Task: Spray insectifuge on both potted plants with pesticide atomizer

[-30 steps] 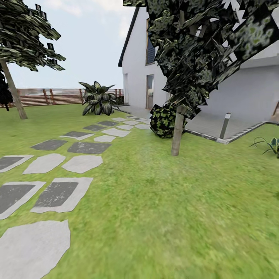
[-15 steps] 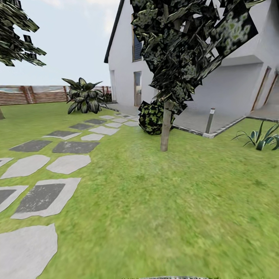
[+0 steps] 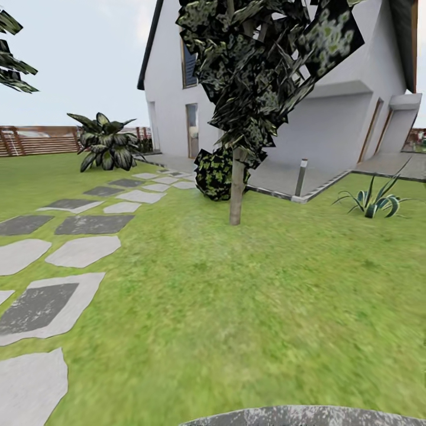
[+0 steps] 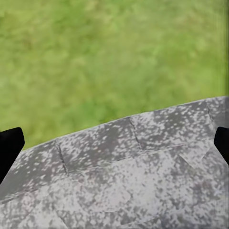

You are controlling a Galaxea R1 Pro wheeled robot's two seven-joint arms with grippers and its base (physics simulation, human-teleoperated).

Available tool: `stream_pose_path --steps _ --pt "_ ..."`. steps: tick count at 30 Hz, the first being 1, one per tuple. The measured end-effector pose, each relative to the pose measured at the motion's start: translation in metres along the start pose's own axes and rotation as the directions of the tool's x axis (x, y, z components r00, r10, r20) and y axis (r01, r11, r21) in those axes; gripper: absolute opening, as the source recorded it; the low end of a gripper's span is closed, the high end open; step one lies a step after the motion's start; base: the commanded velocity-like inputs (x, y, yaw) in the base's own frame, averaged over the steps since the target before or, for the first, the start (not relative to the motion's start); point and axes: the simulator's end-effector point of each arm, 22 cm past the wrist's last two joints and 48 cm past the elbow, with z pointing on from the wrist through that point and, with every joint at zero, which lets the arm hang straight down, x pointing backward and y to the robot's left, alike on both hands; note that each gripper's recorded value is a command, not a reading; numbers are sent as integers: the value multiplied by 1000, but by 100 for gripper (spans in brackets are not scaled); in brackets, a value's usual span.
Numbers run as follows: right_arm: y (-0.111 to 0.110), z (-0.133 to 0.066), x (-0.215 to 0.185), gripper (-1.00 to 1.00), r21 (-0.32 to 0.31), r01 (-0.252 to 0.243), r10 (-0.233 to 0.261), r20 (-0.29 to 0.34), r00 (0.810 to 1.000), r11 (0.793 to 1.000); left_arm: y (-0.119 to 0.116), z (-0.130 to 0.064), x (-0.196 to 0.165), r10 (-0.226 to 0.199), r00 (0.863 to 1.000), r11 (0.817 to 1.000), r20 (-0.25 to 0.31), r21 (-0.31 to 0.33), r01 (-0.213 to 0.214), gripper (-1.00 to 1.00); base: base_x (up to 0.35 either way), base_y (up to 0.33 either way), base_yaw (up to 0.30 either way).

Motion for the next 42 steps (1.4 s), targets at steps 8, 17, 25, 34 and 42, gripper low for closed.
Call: stream_pose_path --steps 8,17,25,34,42 --pt "1 10 16 100 0 2 -2 -10 1000 1000 -1 11 15 1 1000 1000 -9 0 -1 100 0 0 -198" --pt "3 21 35 100 0 3 -3 -21 1000 1000 -3 23 33 1 1000 1000 -20 1 -1 100 0 0 -198" --pt "5 30 52 100 0 5 -5 -31 1000 1000 -5 34 50 1 1000 1000 -30 2 -1 100 0 0 -198" --pt "6 42 71 100 0 6 -6 -41 999 1000 -5 46 68 2 999 1000 -41 2 -2 100 0 0 -195" --pt "8 51 88 100 0 8 -8 -51 999 1000 -7 56 86 3 999 1000 -51 3 -3 100 0 0 -188"
